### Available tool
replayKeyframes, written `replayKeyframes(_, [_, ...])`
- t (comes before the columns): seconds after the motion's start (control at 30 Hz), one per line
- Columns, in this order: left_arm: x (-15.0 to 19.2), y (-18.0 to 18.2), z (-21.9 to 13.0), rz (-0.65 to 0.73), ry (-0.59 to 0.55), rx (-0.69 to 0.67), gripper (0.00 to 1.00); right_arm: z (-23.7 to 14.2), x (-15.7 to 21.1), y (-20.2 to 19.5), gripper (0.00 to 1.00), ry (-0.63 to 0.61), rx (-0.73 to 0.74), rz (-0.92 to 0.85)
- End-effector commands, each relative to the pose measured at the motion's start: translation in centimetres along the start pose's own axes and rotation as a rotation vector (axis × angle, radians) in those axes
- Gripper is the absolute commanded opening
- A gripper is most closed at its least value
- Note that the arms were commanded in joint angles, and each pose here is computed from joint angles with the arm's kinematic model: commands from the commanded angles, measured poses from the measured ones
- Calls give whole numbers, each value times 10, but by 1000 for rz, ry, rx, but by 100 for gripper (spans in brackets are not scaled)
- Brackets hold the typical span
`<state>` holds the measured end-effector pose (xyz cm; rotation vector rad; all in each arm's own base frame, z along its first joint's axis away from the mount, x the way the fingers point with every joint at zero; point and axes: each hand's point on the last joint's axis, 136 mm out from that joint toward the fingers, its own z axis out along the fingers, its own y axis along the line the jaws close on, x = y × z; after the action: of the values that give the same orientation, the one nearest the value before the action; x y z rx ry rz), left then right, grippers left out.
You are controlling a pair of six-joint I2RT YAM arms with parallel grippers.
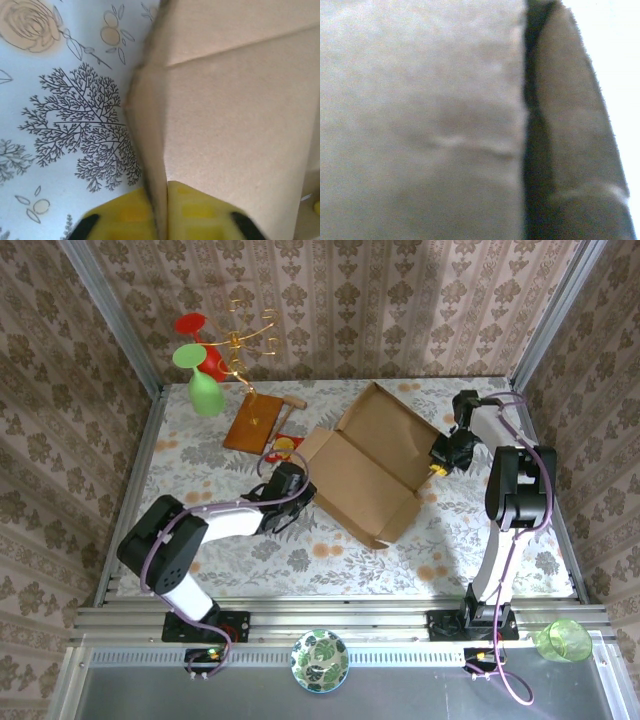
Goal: Fold the paper box
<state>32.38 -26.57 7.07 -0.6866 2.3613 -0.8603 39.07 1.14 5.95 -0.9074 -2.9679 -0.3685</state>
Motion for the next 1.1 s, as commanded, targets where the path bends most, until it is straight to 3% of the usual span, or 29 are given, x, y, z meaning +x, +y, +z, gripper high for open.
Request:
replayKeyframes(0.0, [-15, -2, -31, 77, -34, -168, 0, 5, 14, -8, 9, 30, 24, 24])
replayKeyframes(0.1, [-29, -5, -51, 172, -45, -299, 0, -3, 18, -4, 39, 17, 6, 30])
replayKeyframes(0.17, [-36, -8, -60, 225, -44, -361, 0, -10, 25, -1, 52, 11, -19, 39])
replayKeyframes(0.37, [-56, -27, -79, 367, -38, -472, 0, -36, 58, 14, 66, -38, -58, 27])
replayKeyframes(0.7, [-86, -59, -86, 621, -19, -541, 0, -77, 85, 19, 71, -107, -150, 11])
replayKeyframes(0.83, [-100, -74, -84, 793, -1, -547, 0, -112, 75, 47, 67, -248, -264, -141])
replayKeyframes(0.93, [-113, -92, -82, 956, -16, -538, 0, -136, 65, 70, 59, -360, -346, -292])
replayKeyframes(1.07, [-127, -116, -79, 1145, -51, -528, 0, -172, 55, 107, 57, -546, -490, -498])
